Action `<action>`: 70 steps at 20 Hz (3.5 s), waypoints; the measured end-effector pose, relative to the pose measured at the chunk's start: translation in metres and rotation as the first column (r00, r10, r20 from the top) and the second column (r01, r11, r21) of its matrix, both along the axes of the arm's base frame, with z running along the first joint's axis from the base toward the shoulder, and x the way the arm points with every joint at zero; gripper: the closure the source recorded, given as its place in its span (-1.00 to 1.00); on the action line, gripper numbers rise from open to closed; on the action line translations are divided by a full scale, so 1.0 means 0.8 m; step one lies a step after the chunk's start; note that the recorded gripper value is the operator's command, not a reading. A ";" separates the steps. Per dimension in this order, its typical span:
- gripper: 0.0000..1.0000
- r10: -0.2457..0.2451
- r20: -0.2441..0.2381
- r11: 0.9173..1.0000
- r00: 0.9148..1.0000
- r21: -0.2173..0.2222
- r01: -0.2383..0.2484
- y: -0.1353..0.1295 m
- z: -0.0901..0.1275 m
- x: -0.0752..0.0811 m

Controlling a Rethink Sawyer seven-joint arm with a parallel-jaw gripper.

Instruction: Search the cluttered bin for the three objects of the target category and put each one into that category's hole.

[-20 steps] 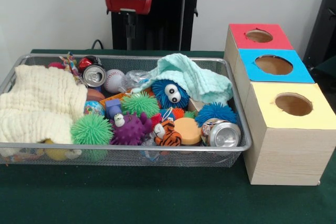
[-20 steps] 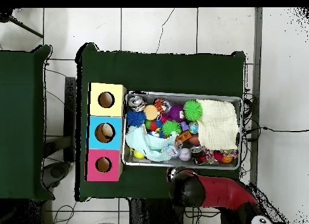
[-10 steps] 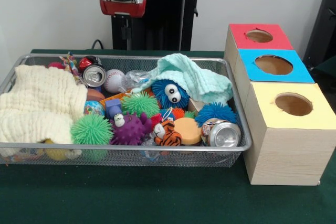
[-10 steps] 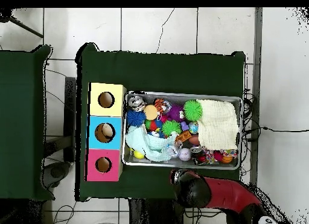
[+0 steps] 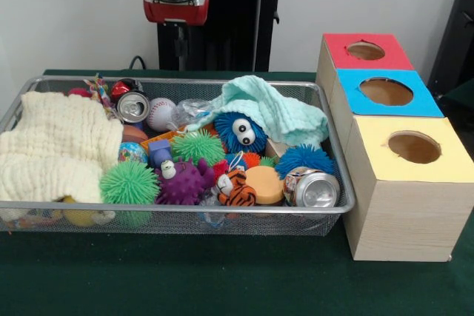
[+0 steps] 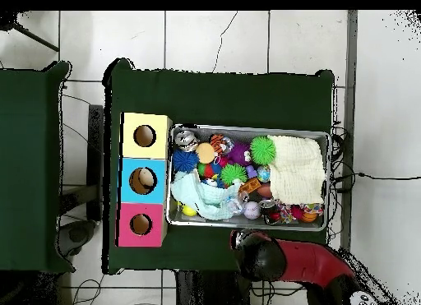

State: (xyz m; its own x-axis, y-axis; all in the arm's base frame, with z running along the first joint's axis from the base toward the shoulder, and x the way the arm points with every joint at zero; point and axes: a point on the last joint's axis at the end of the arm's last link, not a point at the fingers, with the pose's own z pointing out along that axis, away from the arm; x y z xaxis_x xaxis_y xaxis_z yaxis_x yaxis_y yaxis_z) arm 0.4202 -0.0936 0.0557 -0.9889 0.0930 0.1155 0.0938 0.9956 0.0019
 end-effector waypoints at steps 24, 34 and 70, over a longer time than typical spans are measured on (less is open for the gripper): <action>1.00 0.021 -0.085 0.999 0.996 0.033 -0.018 0.014 -0.002 -0.008; 1.00 0.013 -0.102 0.999 0.995 0.046 -0.008 0.014 -0.009 -0.016; 1.00 0.058 -0.134 0.996 0.989 0.069 -0.049 0.024 -0.009 -0.078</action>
